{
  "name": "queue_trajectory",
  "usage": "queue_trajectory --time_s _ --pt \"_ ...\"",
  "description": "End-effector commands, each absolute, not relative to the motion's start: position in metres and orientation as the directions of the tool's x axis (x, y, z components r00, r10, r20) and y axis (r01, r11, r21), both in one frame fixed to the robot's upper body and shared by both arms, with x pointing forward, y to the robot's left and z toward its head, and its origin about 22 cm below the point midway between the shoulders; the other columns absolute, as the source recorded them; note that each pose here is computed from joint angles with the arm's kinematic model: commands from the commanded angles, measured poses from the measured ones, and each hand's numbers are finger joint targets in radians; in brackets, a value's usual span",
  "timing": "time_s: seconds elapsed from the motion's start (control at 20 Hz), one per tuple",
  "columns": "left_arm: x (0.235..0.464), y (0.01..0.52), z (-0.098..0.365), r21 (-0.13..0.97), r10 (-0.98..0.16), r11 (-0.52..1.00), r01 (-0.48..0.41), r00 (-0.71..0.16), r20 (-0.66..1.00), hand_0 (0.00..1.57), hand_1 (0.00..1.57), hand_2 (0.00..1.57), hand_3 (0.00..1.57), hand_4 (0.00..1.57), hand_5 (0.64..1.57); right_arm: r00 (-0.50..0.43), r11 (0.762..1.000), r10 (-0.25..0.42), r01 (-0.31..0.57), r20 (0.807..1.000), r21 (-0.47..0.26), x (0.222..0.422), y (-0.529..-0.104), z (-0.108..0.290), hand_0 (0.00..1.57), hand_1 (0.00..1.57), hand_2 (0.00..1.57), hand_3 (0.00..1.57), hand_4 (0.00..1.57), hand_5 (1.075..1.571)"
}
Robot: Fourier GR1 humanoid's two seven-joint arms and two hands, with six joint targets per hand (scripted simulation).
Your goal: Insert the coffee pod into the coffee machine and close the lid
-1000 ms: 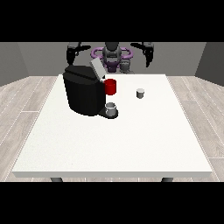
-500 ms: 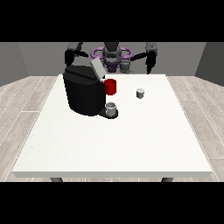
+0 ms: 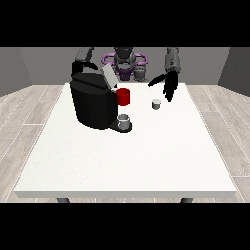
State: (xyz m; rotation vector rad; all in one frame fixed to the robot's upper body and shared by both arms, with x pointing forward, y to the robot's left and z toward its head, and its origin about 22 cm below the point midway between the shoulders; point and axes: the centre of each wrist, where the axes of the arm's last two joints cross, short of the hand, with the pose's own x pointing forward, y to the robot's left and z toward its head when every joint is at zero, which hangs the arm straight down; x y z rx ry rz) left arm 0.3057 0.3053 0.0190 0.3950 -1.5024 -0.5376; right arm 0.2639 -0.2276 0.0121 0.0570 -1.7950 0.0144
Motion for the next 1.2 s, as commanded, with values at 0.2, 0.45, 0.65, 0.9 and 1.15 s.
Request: queue_trajectory --time_s 0.2,0.45,0.65,0.9,1.15 --pt "0.335 0.325 0.02 0.705 -0.709 0.702 0.107 0.009 0.705 0.0 0.0 0.0 0.0 0.0 1.571 -0.245 0.998 -0.016 -0.063 0.97 0.0 0.279 -0.21 0.02 0.0 0.0 0.0 0.0 0.49 1.571" --pt "0.342 0.356 0.016 0.715 -0.728 0.685 0.136 0.092 0.68 0.0 0.0 0.0 0.0 0.0 1.571 -0.221 1.0 0.002 -0.02 0.975 -0.006 0.286 -0.216 0.035 0.0 0.0 0.0 0.0 0.45 1.571" --pt "0.355 0.341 0.017 0.752 -0.775 0.631 0.191 0.123 0.62 0.0 0.0 0.0 0.0 0.0 1.571 -0.237 1.0 0.004 -0.018 0.971 -0.009 0.287 -0.22 0.015 0.0 0.0 0.0 0.0 0.52 1.571" --pt "0.361 0.33 0.003 0.757 -0.791 0.611 0.23 0.147 0.594 0.0 0.0 0.0 0.0 0.0 1.571 -0.197 0.999 0.026 -0.036 0.98 -0.033 0.287 -0.219 0.01 0.0 0.0 0.0 0.0 0.31 1.571" --pt "0.364 0.342 0.007 0.755 -0.777 0.628 0.188 0.088 0.624 0.0 0.0 0.46 0.0 0.0 1.571 -0.281 0.999 0.026 -0.018 0.959 -0.033 0.299 -0.215 0.026 0.0 0.0 0.0 0.0 0.37 1.571"
